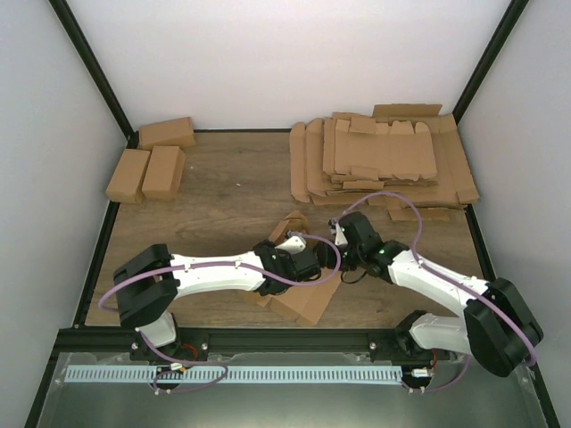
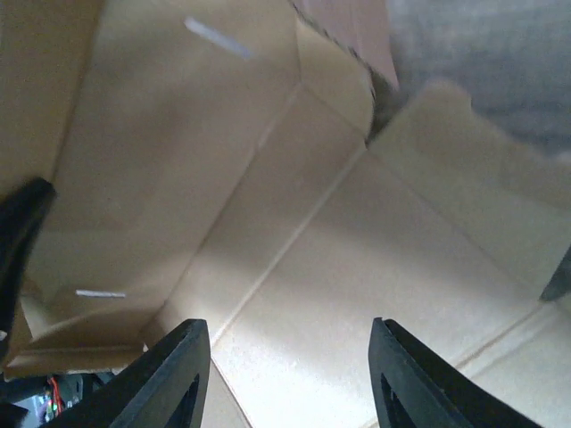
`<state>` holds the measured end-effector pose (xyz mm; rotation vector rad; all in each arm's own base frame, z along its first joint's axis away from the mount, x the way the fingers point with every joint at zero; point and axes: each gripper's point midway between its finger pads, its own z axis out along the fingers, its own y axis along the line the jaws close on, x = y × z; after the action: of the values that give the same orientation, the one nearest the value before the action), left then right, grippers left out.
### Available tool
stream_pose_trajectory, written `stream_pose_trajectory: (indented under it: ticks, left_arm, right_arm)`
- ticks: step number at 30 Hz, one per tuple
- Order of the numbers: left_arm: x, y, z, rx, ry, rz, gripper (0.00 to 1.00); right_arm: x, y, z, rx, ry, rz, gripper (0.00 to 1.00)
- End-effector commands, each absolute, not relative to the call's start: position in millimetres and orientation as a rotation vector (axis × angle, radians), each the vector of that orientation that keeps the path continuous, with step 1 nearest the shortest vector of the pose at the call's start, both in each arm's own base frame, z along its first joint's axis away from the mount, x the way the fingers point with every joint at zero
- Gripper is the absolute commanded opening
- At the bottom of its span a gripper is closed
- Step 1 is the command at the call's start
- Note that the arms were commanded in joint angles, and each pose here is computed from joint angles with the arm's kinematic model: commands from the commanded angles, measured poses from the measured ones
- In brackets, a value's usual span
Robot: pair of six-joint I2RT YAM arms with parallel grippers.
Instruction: Fold the paper box
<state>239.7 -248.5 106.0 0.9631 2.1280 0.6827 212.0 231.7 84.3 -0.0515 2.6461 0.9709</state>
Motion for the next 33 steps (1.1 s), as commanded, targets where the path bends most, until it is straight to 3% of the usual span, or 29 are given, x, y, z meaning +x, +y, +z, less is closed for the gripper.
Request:
stream_pose_trajectory:
  ticks: [1, 8, 17, 22, 33]
  left_arm:
    - [239.6, -244.3, 107.7, 0.939, 2.121, 0.702, 0.09]
    - [240.4, -244.4, 109.7, 0.932, 2.114, 0.701, 0.09]
    - [239.9, -243.1, 114.9, 0.913, 2.109, 0.685, 0.09]
    - [239.6, -243.0, 116.2, 0.910, 2.110, 0.678, 0.09]
    - [237.8, -243.1, 117.0, 0.911, 2.108, 0.666, 0.09]
  right_arm:
    - [238.5, 232.4, 119.3, -0.184, 2.503, 0.903, 0.51]
    - [274.4, 237.7, 152.4, -0.313, 2.226, 0.813, 0.52]
    - [307.8, 245.5, 125.9, -0.323, 2.236, 0.708, 0.57]
    - [311.2, 242.3, 128.2, -0.289, 2.151, 0.808, 0.57]
    - [328.2, 241.2, 124.0, -0.326, 2.092, 0.714, 0.57]
